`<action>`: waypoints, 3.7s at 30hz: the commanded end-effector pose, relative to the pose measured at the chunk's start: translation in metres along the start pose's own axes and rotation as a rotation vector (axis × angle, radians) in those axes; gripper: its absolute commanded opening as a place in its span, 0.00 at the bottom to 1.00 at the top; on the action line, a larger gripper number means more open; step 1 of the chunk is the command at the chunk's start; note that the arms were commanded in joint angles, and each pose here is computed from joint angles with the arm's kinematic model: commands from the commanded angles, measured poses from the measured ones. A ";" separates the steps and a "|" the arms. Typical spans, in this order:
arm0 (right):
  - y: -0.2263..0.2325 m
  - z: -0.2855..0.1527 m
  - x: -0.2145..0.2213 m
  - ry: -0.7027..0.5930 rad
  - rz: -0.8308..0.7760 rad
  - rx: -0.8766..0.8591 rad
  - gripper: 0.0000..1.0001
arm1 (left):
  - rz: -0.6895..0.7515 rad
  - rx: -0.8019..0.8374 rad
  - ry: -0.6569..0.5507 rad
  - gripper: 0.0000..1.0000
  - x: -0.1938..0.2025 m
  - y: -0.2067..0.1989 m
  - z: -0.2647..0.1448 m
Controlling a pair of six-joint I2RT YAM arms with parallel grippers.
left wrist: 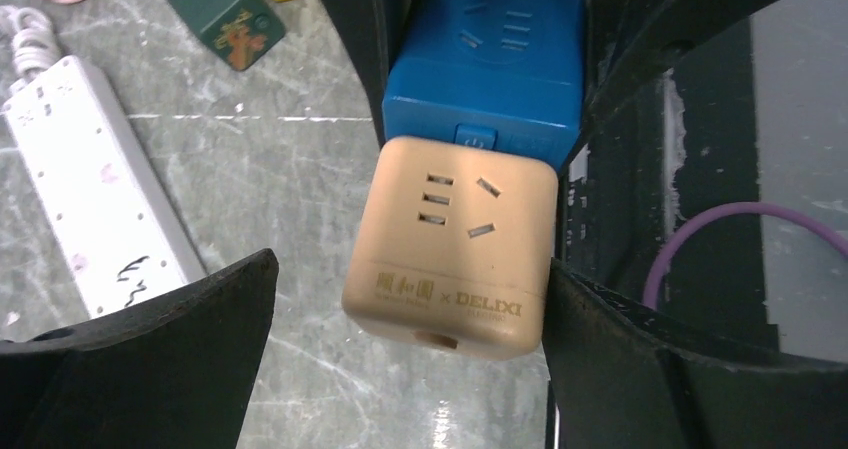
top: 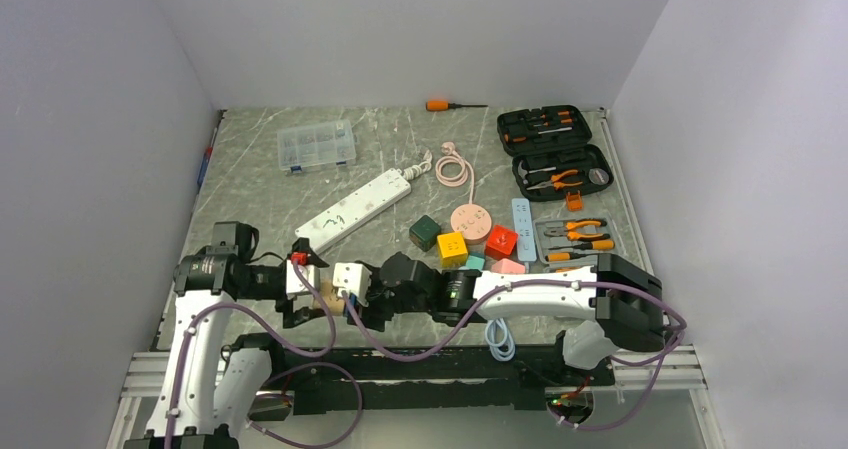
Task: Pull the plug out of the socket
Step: Remove the plug from the socket, then place the socket at the center of the board.
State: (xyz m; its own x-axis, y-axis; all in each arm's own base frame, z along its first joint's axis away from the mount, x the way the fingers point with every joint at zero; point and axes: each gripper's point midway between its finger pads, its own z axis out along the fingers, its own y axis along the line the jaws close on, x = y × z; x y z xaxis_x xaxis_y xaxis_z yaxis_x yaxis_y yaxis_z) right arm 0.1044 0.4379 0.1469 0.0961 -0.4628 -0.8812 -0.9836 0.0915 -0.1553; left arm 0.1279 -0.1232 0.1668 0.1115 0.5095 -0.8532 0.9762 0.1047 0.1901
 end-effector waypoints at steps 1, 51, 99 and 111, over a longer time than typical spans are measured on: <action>0.007 -0.002 -0.063 -0.213 -0.077 -0.068 0.00 | 0.023 0.073 -0.084 0.99 -0.023 -0.015 0.000; 0.013 -0.036 -0.011 -0.128 -0.034 -0.099 0.00 | 0.175 -0.004 0.042 0.00 -0.013 0.013 -0.010; -0.132 -0.024 0.176 0.289 0.672 0.903 0.04 | -0.318 -0.140 0.362 0.00 0.063 0.088 0.061; -0.108 -0.048 0.129 0.142 0.751 0.745 0.99 | -0.398 -0.043 0.316 0.12 0.064 0.073 0.097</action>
State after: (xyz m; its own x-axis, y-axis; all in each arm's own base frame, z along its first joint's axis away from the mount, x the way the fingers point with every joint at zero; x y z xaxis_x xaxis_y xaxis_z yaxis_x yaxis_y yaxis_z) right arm 0.2232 0.3133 0.0280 -0.5815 -0.2519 -0.7736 -0.4062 0.9137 0.0079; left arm 0.2169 -0.1430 0.0684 -0.3527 0.7073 -0.6126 0.9156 0.3960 -0.0699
